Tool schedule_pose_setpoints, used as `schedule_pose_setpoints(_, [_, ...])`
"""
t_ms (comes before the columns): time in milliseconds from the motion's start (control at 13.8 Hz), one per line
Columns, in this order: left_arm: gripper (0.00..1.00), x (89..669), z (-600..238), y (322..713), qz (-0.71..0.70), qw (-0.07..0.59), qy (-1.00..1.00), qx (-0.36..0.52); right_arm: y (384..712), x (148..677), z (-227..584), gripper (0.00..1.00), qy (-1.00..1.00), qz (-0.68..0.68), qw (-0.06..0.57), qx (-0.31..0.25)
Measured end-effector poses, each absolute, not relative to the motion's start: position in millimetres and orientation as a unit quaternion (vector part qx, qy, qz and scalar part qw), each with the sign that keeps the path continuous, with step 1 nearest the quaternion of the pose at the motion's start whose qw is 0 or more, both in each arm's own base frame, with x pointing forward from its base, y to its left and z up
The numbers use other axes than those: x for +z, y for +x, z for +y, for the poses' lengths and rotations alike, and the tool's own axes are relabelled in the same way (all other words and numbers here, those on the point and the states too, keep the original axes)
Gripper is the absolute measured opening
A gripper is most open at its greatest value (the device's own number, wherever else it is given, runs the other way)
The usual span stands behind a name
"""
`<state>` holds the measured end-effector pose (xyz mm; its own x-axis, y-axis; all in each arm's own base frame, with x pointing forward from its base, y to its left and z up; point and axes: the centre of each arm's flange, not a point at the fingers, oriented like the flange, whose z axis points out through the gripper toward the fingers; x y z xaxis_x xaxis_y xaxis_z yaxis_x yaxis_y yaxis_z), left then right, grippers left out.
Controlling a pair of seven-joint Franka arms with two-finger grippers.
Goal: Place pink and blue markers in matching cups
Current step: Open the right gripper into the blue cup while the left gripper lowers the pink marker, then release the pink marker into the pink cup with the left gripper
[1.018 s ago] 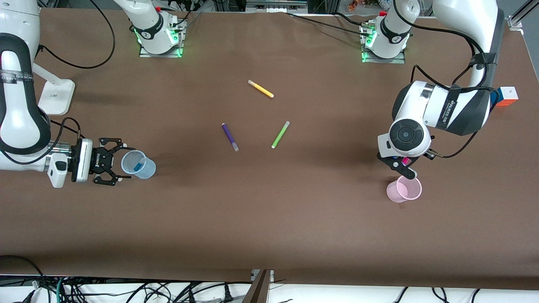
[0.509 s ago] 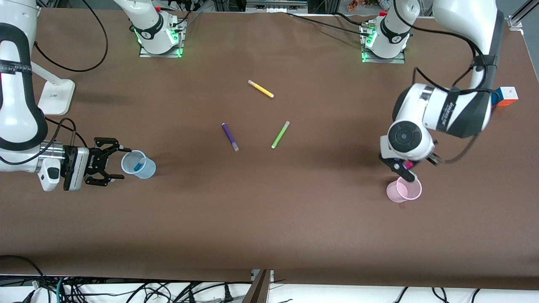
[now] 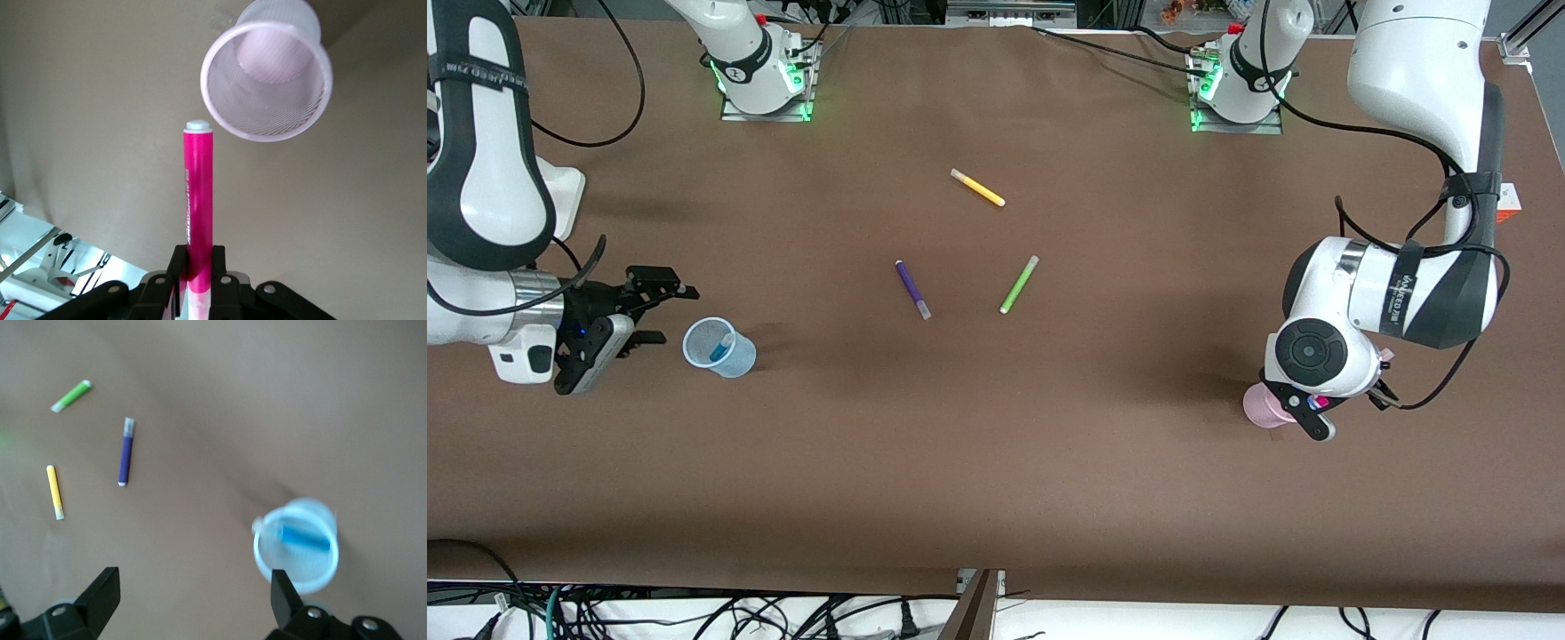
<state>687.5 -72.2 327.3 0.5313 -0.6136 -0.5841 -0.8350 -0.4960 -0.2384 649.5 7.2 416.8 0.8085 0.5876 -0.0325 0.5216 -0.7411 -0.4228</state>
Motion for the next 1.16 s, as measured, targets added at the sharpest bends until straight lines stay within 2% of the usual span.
schedule_pose_setpoints(291, [0.18,319.1,-76.6,686.0,0.437,0.248,-0.835,0.223,635.2,442.3,14.6,1.0,-0.957,-0.183,0.136,0.181])
schedule_pose_setpoints(436, [0.18,302.8,-86.1,683.9,0.445,0.246,-0.829,0.233,627.0,459.1,20.6,1.0,-0.965,-0.129,0.084,0.213])
schedule_pose_setpoints(509, [0.18,288.8,-92.1,682.3,0.451,0.244,-0.824,0.242,617.7,481.3,32.4,1.0,-0.971,-0.089,0.044,0.217])
schedule_pose_setpoints(800, [0.18,285.5,-89.9,683.0,0.455,0.249,-0.819,0.246,598.4,527.1,26.2,1.0,-0.978,-0.039,0.007,0.205])
schedule_pose_setpoints(873, [0.22,285.6,-89.9,683.0,0.455,0.248,-0.819,0.246,593.9,539.5,23.0,1.0,-0.98,-0.036,0.004,0.197])
schedule_pose_setpoints(1164, [0.63,285.7,-89.9,683.1,0.456,0.248,-0.819,0.246,579.4,558.5,10.3,1.0,-0.978,-0.023,-0.003,0.206])
